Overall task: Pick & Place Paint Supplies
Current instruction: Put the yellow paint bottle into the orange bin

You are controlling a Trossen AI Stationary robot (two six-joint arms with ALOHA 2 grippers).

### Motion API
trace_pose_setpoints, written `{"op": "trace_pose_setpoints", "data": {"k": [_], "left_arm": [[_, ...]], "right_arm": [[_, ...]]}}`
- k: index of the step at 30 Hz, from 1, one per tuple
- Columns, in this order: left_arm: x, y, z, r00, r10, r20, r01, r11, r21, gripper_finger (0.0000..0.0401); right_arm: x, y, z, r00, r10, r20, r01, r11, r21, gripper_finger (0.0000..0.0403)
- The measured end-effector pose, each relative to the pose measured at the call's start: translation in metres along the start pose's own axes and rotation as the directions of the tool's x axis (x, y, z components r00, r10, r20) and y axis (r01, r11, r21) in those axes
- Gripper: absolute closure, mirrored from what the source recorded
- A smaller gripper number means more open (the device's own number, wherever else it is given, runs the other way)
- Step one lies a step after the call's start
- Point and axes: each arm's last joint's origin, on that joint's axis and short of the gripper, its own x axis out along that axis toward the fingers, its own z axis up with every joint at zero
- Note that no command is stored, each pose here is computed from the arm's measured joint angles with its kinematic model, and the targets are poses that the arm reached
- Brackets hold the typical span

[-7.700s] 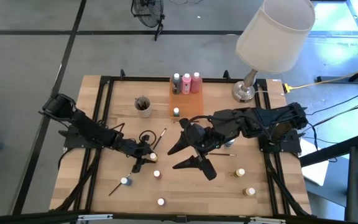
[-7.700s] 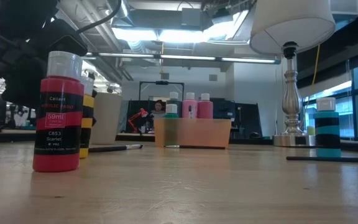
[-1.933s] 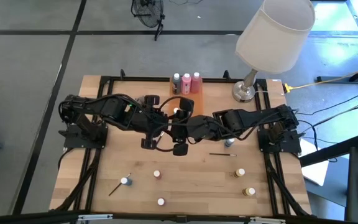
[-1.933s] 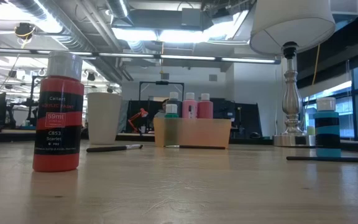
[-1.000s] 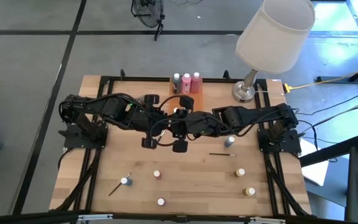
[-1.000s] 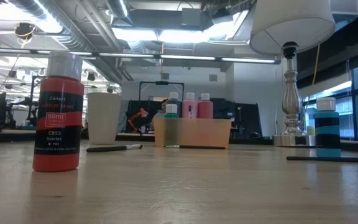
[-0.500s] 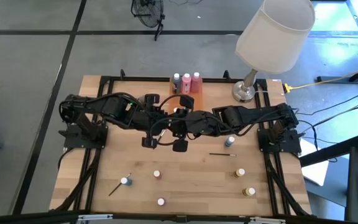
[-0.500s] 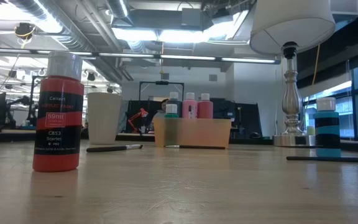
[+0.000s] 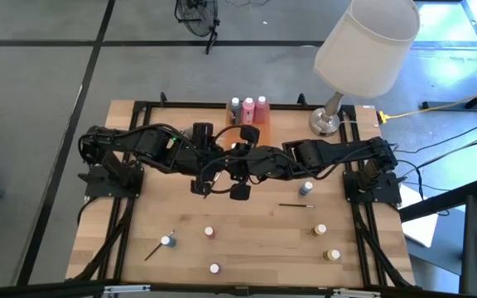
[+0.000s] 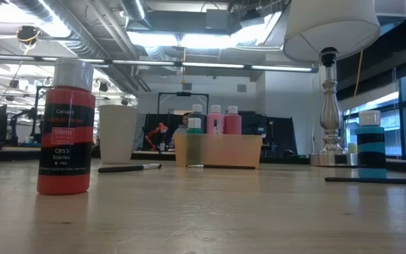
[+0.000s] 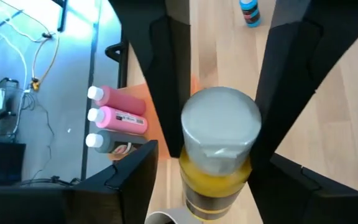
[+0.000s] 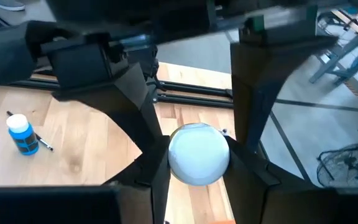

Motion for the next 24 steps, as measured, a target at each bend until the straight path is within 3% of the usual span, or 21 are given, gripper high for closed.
{"op": "trace_pose_setpoints", "data": {"k": [7, 14, 17, 22, 24], "left_arm": [[-0.007, -0.006, -0.003, 1.0, 0.011, -0.001, -0.011, 0.993, 0.117, 0.0167], [-0.015, -0.006, -0.009, 0.992, 0.124, -0.015, -0.119, 0.974, 0.19, 0.0167], [-0.022, -0.002, -0.016, 0.991, 0.131, -0.032, -0.125, 0.979, 0.16, 0.0166], [-0.036, 0.004, -0.023, 1.0, -0.014, -0.004, 0.014, 1.0, 0.021, 0.0169], [-0.042, 0.007, -0.026, 0.998, -0.06, 0.009, 0.06, 0.998, -0.01, 0.017]], "right_arm": [[0.0, 0.001, -0.006, 0.998, -0.011, -0.054, 0.014, 0.998, 0.057, 0.0278], [-0.001, 0.0, -0.012, 0.993, -0.025, -0.112, 0.037, 0.993, 0.112, 0.0278], [-0.002, -0.001, -0.016, 0.987, -0.033, -0.154, 0.056, 0.988, 0.147, 0.0278], [-0.011, -0.01, -0.024, 0.97, -0.048, -0.239, 0.103, 0.97, 0.222, 0.0278], [-0.014, -0.018, -0.031, 0.947, -0.087, -0.309, 0.175, 0.947, 0.269, 0.0278]]}}
